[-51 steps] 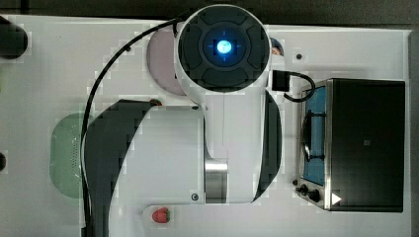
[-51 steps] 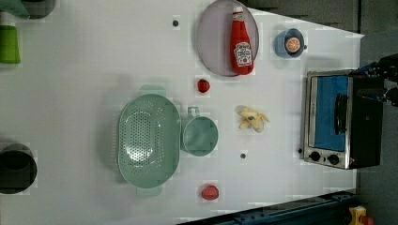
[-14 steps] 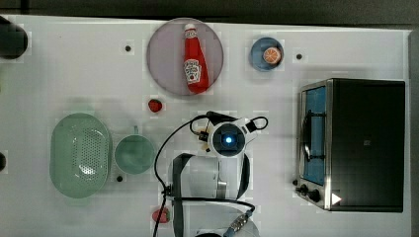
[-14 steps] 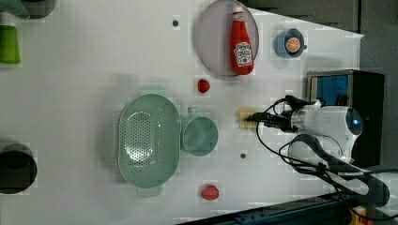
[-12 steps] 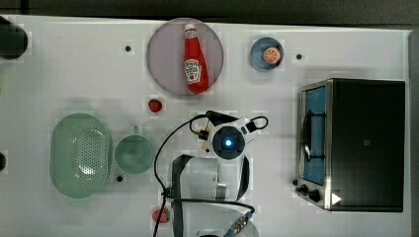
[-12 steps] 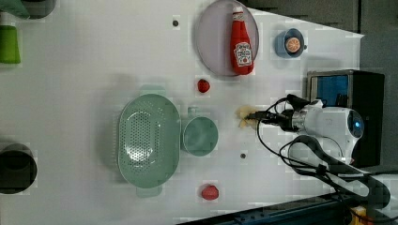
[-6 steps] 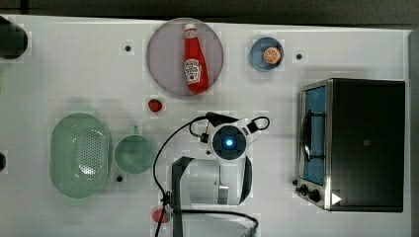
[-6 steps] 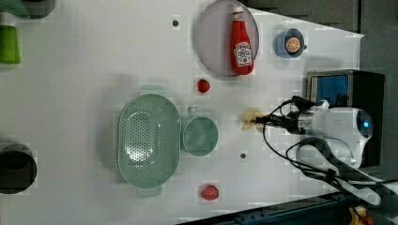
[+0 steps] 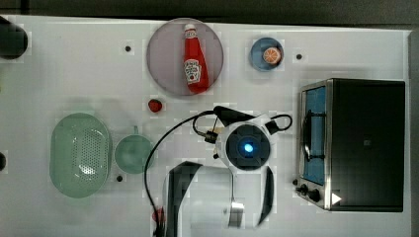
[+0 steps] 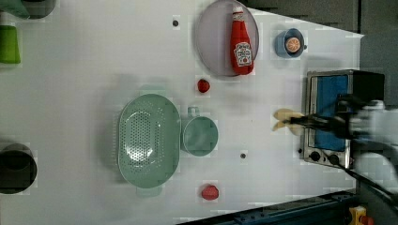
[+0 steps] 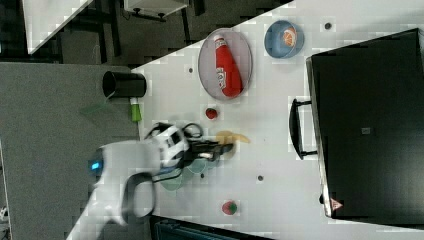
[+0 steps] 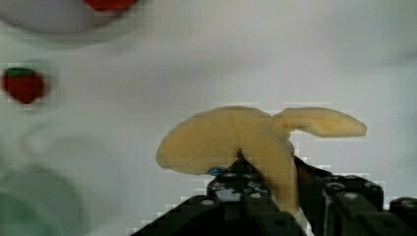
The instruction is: Pick Banana and place it in mug.
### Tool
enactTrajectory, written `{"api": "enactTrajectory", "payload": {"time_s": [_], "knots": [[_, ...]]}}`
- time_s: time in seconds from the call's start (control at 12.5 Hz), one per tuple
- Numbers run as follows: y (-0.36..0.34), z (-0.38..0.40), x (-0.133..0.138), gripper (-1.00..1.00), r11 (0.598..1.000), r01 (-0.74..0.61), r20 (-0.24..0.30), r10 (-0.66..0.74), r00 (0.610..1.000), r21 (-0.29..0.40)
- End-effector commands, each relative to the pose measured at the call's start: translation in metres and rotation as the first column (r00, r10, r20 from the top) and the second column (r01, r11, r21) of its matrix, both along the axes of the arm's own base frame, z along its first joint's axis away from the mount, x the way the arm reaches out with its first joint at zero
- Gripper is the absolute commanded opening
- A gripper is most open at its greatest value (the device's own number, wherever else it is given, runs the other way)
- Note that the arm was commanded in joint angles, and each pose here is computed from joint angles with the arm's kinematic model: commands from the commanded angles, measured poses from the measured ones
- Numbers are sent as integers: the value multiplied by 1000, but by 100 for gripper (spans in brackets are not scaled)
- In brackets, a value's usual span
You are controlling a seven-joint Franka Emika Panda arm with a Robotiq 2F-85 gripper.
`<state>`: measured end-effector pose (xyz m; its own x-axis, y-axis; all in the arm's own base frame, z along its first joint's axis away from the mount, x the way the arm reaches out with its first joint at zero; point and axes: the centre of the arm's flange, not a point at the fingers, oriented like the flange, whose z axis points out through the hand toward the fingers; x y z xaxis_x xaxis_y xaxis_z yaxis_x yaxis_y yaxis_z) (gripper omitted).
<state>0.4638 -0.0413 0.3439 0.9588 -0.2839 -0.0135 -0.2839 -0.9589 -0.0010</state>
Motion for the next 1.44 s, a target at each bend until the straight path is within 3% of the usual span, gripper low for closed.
{"api": "enactTrajectory", "payload": {"time_s": [0.08, 0.4, 0.8, 1.04, 1.44], "knots": [[13, 67, 0, -46, 999, -33, -7, 33, 999, 1], [45, 129, -12, -45, 998, -53, -9, 53, 999, -15], [155, 136, -24, -45, 997, 55, 18, -55, 998, -49], [219, 121, -41, -45, 989, 148, -21, -149, 989, -15], [282, 65, -48, -45, 964, 264, -68, -266, 962, -32]]}}
